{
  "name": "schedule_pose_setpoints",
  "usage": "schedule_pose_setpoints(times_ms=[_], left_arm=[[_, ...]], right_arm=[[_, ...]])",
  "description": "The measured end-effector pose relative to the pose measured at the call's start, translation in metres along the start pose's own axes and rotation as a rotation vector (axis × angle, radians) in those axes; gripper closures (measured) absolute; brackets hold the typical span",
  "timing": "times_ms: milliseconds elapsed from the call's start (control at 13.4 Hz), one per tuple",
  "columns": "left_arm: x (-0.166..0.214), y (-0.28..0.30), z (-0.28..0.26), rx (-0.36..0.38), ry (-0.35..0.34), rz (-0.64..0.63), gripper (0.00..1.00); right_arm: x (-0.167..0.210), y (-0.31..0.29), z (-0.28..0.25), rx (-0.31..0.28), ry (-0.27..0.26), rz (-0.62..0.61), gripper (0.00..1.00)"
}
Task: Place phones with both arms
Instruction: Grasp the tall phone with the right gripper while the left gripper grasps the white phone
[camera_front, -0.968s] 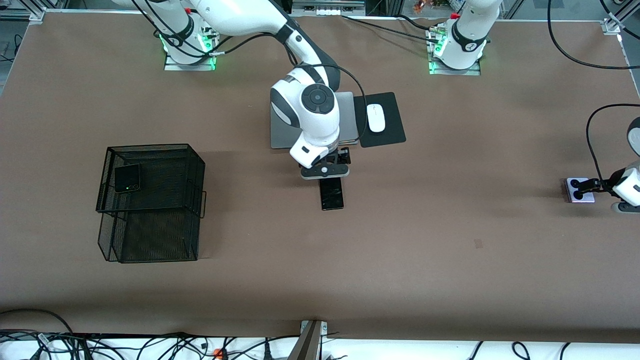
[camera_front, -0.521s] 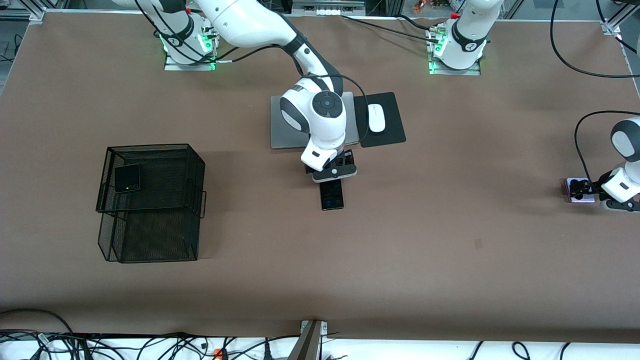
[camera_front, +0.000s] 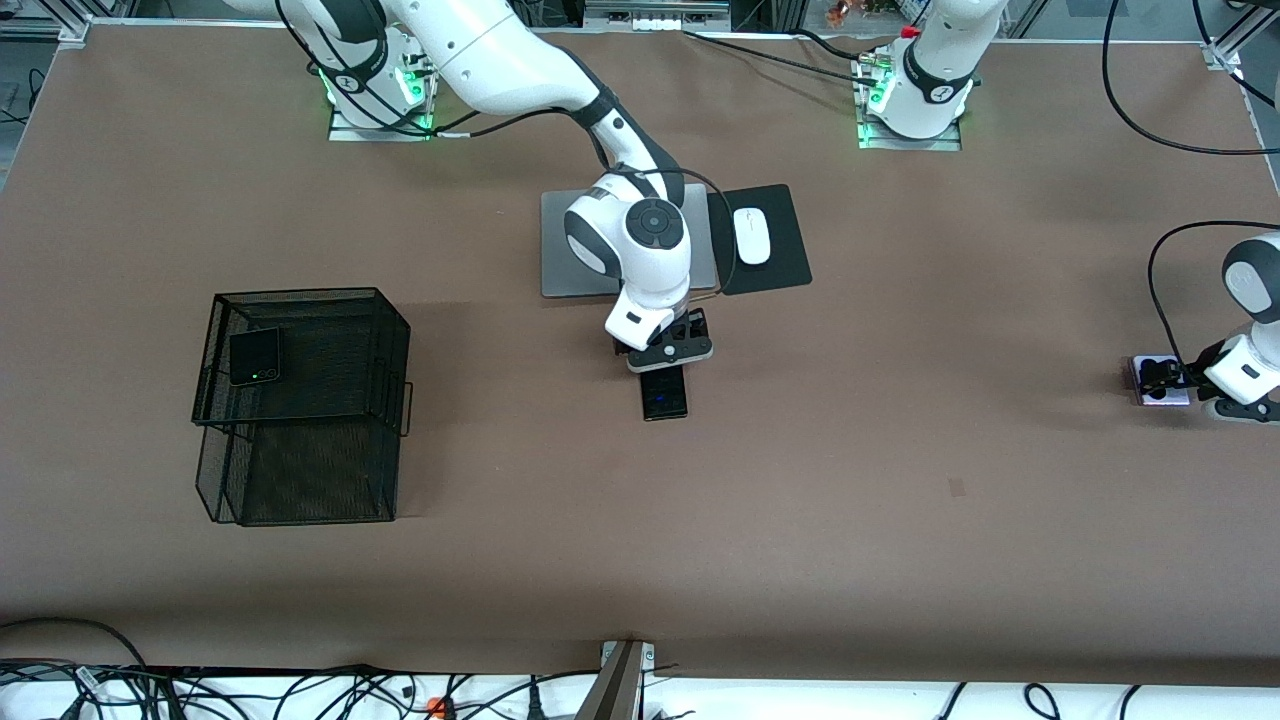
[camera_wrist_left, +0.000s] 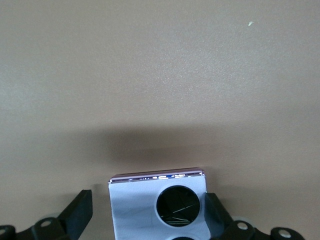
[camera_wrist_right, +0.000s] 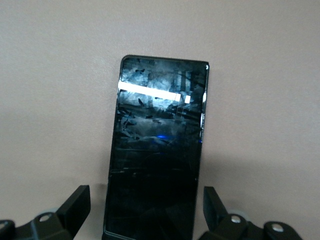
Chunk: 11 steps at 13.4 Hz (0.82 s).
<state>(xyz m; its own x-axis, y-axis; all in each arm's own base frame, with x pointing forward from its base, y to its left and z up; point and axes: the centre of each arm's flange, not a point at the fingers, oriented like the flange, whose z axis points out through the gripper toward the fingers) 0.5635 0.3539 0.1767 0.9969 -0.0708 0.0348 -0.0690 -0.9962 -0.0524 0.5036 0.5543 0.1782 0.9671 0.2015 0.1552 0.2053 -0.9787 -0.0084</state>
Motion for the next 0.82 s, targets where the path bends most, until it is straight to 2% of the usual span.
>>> schedule_pose_setpoints(times_ms=[372,521,670,819], left_arm=[[-0.0018,0.0021,0.0056,-0.017,-0.009,-0.011,0.00],[-0.0025,0.0024,0.0074,-0.021,-0.012,-0.014,0.00],[-0.0027,0.0025,0.0078,-0.023,-0.012,-0.015,0.00],[-0.0030,0.0027,0.0072,-0.026,-0.018,-0.015,0.16]], right_arm=[[-0.0025,0.0012,0.0104,-0.003,-0.003,0.006,0.00],[-0.0013,0.0016,0.0090,-0.003,0.000,0.024,0.17],[-0.0009,0.0009,0.0081,-0.001,0.001,0.034,0.19],[-0.0004,0.0008,0.0075,-0.001,0.002,0.040,0.19]])
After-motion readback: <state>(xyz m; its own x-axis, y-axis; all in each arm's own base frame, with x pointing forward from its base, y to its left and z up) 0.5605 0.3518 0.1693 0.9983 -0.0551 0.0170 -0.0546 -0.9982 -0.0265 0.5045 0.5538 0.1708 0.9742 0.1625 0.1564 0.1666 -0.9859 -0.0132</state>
